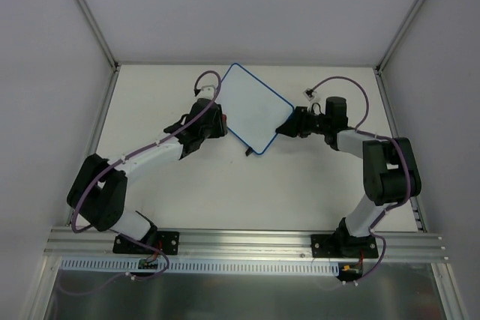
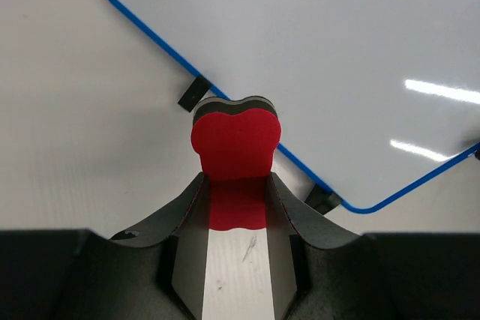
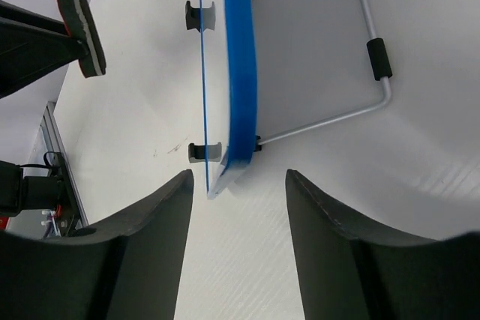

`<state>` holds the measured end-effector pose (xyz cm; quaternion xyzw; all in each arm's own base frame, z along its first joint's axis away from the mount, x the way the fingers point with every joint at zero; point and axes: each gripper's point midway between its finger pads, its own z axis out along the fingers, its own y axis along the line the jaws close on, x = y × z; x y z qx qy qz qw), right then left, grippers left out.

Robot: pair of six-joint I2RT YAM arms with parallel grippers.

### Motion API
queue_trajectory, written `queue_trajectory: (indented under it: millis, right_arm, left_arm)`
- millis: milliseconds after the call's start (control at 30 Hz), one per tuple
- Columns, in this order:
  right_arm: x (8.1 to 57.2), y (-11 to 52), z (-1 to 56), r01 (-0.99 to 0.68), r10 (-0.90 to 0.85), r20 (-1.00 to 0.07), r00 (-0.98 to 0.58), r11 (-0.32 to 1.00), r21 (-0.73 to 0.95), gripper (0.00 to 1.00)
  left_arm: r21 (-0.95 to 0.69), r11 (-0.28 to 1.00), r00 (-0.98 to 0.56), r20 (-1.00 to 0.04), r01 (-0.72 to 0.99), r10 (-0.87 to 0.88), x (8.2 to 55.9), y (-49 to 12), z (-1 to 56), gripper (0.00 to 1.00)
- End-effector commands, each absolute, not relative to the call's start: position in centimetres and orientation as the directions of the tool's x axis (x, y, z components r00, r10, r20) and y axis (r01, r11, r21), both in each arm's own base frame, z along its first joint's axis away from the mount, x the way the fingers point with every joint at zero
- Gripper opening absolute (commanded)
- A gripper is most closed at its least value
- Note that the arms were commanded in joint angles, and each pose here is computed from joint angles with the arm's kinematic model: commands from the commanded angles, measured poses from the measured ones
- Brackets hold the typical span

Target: Erase the whiteboard

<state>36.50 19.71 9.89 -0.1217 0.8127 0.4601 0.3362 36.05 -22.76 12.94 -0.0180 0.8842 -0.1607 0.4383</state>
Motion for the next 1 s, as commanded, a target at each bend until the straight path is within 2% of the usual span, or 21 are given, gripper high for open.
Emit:
queue_trajectory:
  millis: [0,267,533,567,667,867,967]
  right_arm:
    - [36.6,19.3,10.8,-0.538,0.109,-0.705,-0.700,0.568,0.622,0.57]
    - [34.4,15.7,11.6,-0.461,0.121,-0.702,-0.702,0.674,0.578,0.83]
    - [30.0,7.4,15.8,-0.275,0.033,-0.744,-0.667,0.917,0.287,0.96]
    - [29.6,6.3,17.8,-0.242,0.038,-0.784,-0.619,0.941,0.236,0.99]
    - [28.0,5.2,22.0,-0.211,0.044,-0.849,-0.526,0.961,0.180,0.99]
    - [24.5,4.7,27.6,-0.214,0.032,-0.906,-0.422,0.968,0.134,0.99]
    - [23.1,4.5,29.5,-0.212,0.030,-0.923,-0.384,0.970,0.120,0.99]
  left_arm:
    - [-0.214,0.970,-0.564,-0.818,0.117,-0.112,35.3,-20.5,14.5,0.00]
    - [-0.120,0.990,-0.571,-0.818,0.067,-0.061,31.8,-15.5,14.6,0.00]
    - [-0.127,0.990,-0.692,-0.711,-0.053,-0.128,26.4,-11.3,8.3,0.00]
    - [-0.137,0.988,-0.700,-0.698,-0.077,-0.151,26.0,-11.1,7.7,0.00]
    - [-0.117,0.986,-0.743,-0.648,-0.120,-0.167,24.7,-10.1,4.9,0.00]
    - [-0.093,0.974,-0.784,-0.580,-0.206,-0.221,23.6,-9.4,1.8,0.00]
    - [-0.109,0.973,-0.791,-0.567,-0.205,-0.230,23.5,-9.8,1.4,0.08]
